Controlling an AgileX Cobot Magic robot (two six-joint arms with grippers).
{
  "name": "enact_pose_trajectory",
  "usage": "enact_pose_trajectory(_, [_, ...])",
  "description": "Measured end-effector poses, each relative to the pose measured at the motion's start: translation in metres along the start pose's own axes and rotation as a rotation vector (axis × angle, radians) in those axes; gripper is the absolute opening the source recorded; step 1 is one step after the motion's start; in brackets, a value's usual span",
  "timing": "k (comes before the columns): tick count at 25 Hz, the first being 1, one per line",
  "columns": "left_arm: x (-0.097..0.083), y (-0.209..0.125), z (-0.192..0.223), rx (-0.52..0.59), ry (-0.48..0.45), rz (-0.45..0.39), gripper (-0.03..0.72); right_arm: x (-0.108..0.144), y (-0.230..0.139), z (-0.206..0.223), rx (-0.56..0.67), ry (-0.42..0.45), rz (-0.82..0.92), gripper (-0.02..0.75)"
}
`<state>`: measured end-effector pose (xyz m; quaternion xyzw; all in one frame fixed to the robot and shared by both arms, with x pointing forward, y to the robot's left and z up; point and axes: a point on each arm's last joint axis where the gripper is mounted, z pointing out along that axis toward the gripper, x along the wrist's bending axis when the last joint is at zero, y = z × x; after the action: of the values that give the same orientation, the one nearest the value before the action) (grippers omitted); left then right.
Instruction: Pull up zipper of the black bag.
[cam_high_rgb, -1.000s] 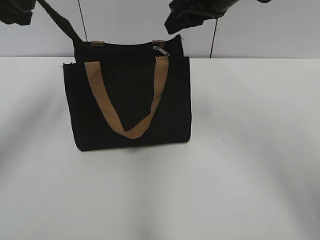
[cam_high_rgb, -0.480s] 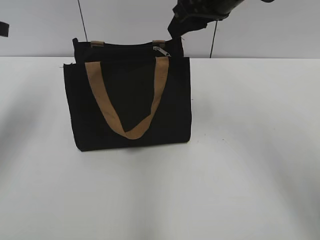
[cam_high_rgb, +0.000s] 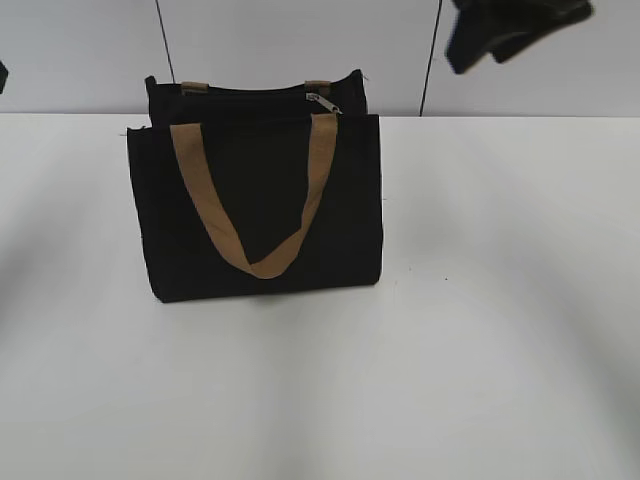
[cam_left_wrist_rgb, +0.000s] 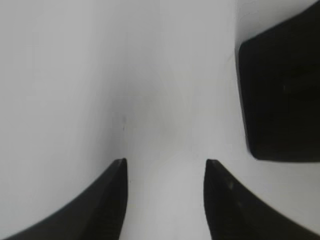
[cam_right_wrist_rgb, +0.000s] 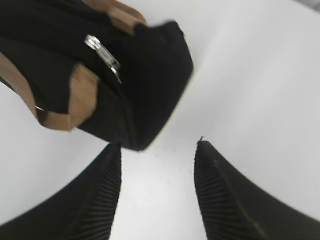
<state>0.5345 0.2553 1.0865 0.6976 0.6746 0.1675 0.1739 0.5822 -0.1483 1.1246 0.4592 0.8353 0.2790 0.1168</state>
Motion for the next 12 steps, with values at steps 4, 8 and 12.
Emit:
enact_pose_trajectory(4, [0.001,-0.006,-0.006,0.121,0.009,-0.004,0.373,-0.029,-0.021,-0.023,0.147,-0.073,0.184,0.364])
enact_pose_trajectory(8, [0.002,-0.014,-0.008,0.215,0.022,-0.002,0.373,-0.058,-0.036,-0.042,0.144,-0.126,0.294,0.364])
enact_pose_trajectory(12, [0.003,-0.018,-0.021,0.203,0.017,0.002,0.373,-0.066,-0.064,-0.060,0.159,-0.157,0.337,0.364])
